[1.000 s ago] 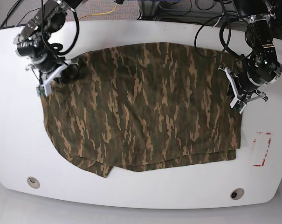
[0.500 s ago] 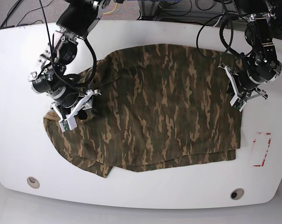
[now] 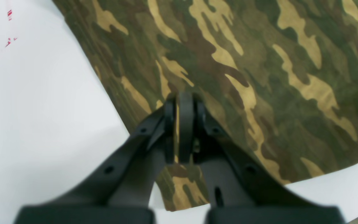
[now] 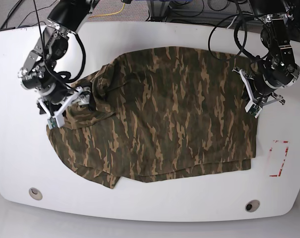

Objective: Layout the t-shirt on the table in an organized manner, then fold the t-shirt properly
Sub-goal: 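Grasp the shirt's shoulder edges with both grippers, then hold the shoulder edges with both grippers, adjusting the right gripper's grasp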

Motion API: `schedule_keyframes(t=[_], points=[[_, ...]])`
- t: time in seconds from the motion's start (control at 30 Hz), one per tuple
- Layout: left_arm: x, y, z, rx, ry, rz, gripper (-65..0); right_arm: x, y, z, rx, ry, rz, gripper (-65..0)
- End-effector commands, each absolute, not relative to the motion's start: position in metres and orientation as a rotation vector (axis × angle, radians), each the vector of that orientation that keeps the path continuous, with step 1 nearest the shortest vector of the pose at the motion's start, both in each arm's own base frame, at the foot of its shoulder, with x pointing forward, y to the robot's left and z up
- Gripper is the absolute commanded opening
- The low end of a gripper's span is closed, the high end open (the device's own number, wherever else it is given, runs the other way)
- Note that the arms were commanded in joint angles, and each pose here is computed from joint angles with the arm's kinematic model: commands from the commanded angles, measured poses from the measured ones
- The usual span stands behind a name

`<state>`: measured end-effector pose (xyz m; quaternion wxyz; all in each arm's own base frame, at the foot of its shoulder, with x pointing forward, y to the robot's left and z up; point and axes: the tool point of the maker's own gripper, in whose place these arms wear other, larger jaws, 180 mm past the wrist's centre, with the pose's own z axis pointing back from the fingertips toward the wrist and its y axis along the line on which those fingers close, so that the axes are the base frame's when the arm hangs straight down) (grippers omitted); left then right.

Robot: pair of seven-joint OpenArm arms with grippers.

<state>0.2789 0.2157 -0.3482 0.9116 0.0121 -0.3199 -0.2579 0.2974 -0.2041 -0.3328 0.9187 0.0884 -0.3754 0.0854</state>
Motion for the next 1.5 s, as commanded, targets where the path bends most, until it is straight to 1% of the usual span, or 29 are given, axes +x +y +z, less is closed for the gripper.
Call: schedule_keyframes(t=[0.0, 0.07, 0.2, 0.37, 0.57, 0.63, 0.67, 0.73, 0.8, 0.83, 0.87, 0.97, 1.07, 1.13, 1.2, 1.37, 1.43, 1.47], points=[[0.287, 0.216, -0.337, 0.033, -0.701, -0.540, -64.6, 0.294, -0.206, -0.321, 0.159, -0.805, 0.223, 0.0], [0.287, 0.216, -0.337, 0.033, -0.701, -0.540, -64.6, 0.286, -0.207, -0.325, 0.148, -0.788, 0.259, 0.0], [0.287, 0.216, -0.337, 0.033, -0.701, -0.540, -64.6, 0.277, -0.213, -0.335, 0.147, -0.760, 0.231, 0.0], [0.286, 0.216, -0.337, 0.032, -0.700, -0.540, -64.6, 0.277, -0.216, -0.353, 0.184, -0.716, 0.190, 0.0], [0.285, 0.217, -0.341, 0.027, -0.689, -0.535, -64.6, 0.283, -0.218, -0.365, 0.218, -0.719, 0.161, -0.2], [0.285, 0.217, -0.341, 0.026, -0.688, -0.535, -64.6, 0.283, -0.221, -0.367, 0.222, -0.717, 0.157, -1.4], [0.285, 0.217, -0.341, 0.026, -0.688, -0.535, -64.6, 0.283, -0.221, -0.368, 0.222, -0.716, 0.156, -3.2], [0.285, 0.217, -0.341, 0.026, -0.688, -0.535, -64.6, 0.283, -0.221, -0.368, 0.223, -0.715, 0.155, -8.7], [0.285, 0.217, -0.341, 0.026, -0.688, -0.535, -64.6, 0.282, -0.221, -0.368, 0.222, -0.716, 0.157, -20.0], [0.285, 0.217, -0.341, 0.026, -0.688, -0.535, -64.6, 0.282, -0.221, -0.367, 0.221, -0.717, 0.157, -24.6], [0.285, 0.217, -0.341, 0.026, -0.688, -0.535, -64.6, 0.282, -0.221, -0.368, 0.222, -0.716, 0.157, -30.8], [0.284, 0.217, -0.342, 0.026, -0.687, -0.535, -64.6, 0.281, -0.221, -0.368, 0.222, -0.715, 0.157, -45.2], [0.283, 0.217, -0.343, 0.025, -0.684, -0.535, -64.6, 0.280, -0.221, -0.369, 0.222, -0.713, 0.157, -56.8], [0.282, 0.217, -0.344, 0.024, -0.681, -0.535, -64.6, 0.277, -0.221, -0.371, 0.222, -0.704, 0.156, -62.6], [0.282, 0.217, -0.344, 0.024, -0.681, -0.535, -64.6, 0.274, -0.221, -0.372, 0.221, -0.698, 0.157, -64.8], [0.282, 0.217, -0.344, 0.024, -0.681, -0.535, -64.6, 0.272, -0.220, -0.363, 0.200, -0.720, 0.175, -64.5], [0.282, 0.217, -0.344, 0.024, -0.681, -0.535, -64.6, 0.270, -0.220, -0.362, 0.195, -0.720, 0.180, -62.8], [0.282, 0.217, -0.344, 0.024, -0.681, -0.535, -64.6, 0.269, -0.219, -0.362, 0.195, -0.719, 0.180, -60.6]])
